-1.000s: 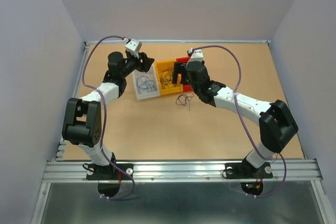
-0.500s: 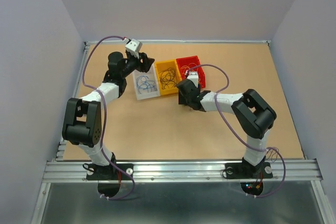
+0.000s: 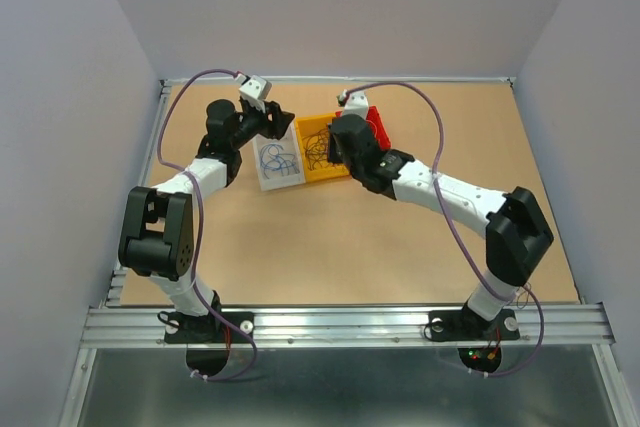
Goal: Untangle the cables
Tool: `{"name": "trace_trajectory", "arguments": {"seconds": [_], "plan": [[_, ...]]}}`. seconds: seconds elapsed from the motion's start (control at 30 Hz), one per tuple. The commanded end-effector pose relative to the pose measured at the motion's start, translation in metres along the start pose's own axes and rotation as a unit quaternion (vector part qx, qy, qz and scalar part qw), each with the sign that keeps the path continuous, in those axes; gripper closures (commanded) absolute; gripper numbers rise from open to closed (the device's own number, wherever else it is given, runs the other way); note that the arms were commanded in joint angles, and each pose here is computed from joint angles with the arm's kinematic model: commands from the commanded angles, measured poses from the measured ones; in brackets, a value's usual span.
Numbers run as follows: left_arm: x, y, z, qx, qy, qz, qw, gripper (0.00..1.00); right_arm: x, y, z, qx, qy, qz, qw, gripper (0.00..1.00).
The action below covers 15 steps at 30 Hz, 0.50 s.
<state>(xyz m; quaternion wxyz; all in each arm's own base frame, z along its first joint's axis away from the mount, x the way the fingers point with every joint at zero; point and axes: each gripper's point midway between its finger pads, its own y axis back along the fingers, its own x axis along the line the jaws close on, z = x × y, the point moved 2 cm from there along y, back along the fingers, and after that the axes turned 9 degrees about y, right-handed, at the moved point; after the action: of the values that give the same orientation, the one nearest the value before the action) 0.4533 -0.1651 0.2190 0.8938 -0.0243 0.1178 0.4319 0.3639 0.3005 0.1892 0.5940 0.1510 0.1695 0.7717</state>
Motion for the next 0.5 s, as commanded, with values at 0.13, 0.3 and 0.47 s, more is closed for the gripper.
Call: {"name": "trace_trajectory", "arguments": {"seconds": [0.13, 0.3, 0.47], "plan": [[-0.012, 0.004, 0.026, -0.037, -0.026, -0.014, 0.999, 0.33, 0.027, -0.058, 0.081, -0.081, 0.030, -0.039, 0.996, 0.99], [-0.012, 0.005, 0.027, -0.037, -0.028, -0.014, 0.999, 0.33, 0.004, -0.126, -0.020, 0.026, 0.054, -0.118, 0.991, 0.99], [-0.011, 0.005, 0.027, -0.038, -0.029, -0.011, 0.999, 0.33, -0.005, -0.125, -0.062, 0.085, 0.059, -0.106, 0.989, 0.23]]}}
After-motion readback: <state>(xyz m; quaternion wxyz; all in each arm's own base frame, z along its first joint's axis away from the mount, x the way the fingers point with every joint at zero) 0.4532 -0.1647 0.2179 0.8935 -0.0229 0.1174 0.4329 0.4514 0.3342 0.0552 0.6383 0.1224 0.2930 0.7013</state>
